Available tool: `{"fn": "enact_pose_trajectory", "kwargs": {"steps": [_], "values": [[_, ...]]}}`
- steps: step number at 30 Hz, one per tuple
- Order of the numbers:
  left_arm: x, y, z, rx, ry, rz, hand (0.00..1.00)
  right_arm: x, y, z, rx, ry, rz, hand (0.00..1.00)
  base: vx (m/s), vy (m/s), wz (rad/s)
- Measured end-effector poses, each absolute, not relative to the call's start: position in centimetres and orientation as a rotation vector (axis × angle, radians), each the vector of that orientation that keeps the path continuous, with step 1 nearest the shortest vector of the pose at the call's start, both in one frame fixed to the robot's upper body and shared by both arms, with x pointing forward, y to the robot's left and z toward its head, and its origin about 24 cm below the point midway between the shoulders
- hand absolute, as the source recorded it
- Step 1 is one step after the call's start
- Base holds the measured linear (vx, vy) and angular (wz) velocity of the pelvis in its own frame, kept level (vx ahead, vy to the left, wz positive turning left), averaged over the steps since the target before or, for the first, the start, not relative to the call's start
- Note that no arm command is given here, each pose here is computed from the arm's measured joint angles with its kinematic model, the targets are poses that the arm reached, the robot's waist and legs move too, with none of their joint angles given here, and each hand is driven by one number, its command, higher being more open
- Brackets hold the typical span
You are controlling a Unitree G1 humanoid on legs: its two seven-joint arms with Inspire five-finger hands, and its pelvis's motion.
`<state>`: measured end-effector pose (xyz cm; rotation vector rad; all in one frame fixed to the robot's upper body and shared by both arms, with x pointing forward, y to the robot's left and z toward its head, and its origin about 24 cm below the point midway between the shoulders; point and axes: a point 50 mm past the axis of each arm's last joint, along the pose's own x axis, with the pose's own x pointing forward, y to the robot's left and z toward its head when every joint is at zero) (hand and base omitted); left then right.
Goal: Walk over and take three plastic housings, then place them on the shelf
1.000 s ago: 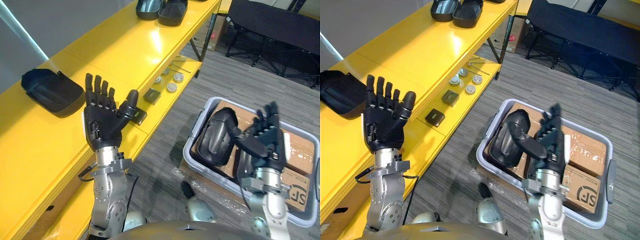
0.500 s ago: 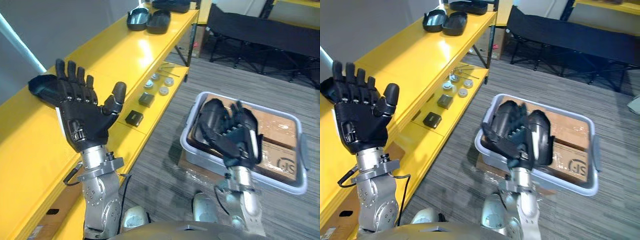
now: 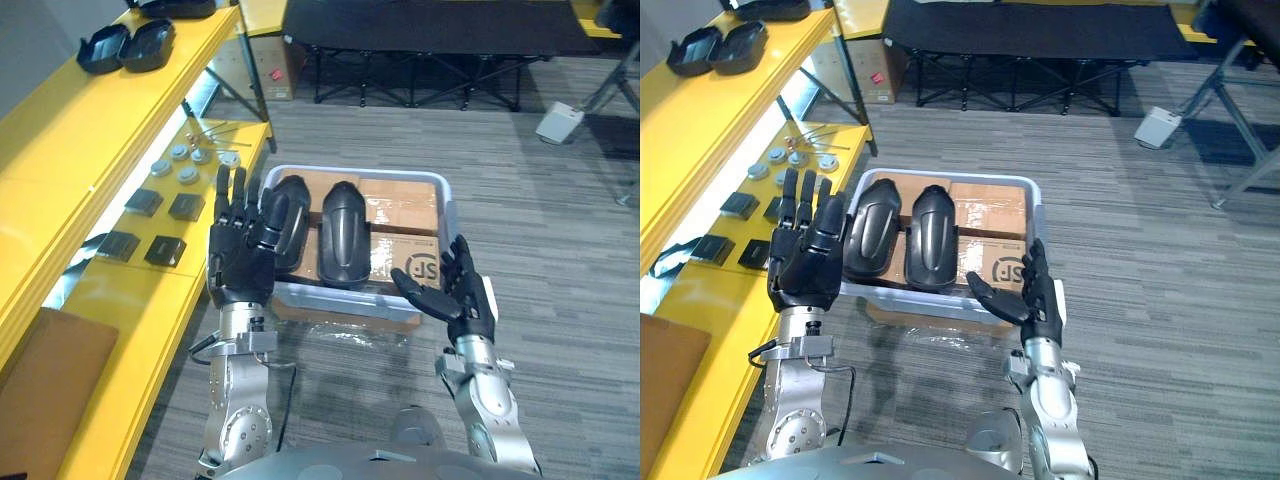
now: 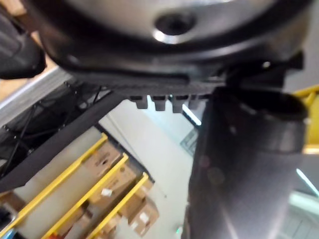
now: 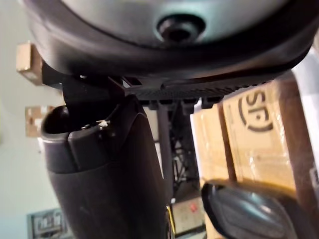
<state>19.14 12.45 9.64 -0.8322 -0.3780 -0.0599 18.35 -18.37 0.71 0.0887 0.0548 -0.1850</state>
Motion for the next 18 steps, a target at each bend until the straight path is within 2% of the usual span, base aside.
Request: {"fn": "enact_pose_trajectory", "kwargs": {"steps": [7,12,15,18], "values": [[18.7,13.9,8.9,-0.699,-0.347,-0.028,1.00,19.5,-16.1,0.1,0.111,0.121,-0.147,1.00,-0.09,0.134,-0.54],[19.3,13.6,9.1,-0.615,-0.355,-0.082,1.00,23.3,-17.7,-0.1,0.083,0.131,-0.309,1.00,-0.10,0.095,-0.08],[20.2,13.4,10.3,-0.570,-0.411,-0.140,1.00,27.2,-19.0,2.4,0.076,0.049,-0.396,1.00,-0.13,-0.004,0.13],[20.9,12.6,11.0,-0.585,-0.434,-0.181,1.00,31.0,-20.5,7.6,0.030,-0.106,-0.456,1.00,-0.08,-0.068,0.24]]}}
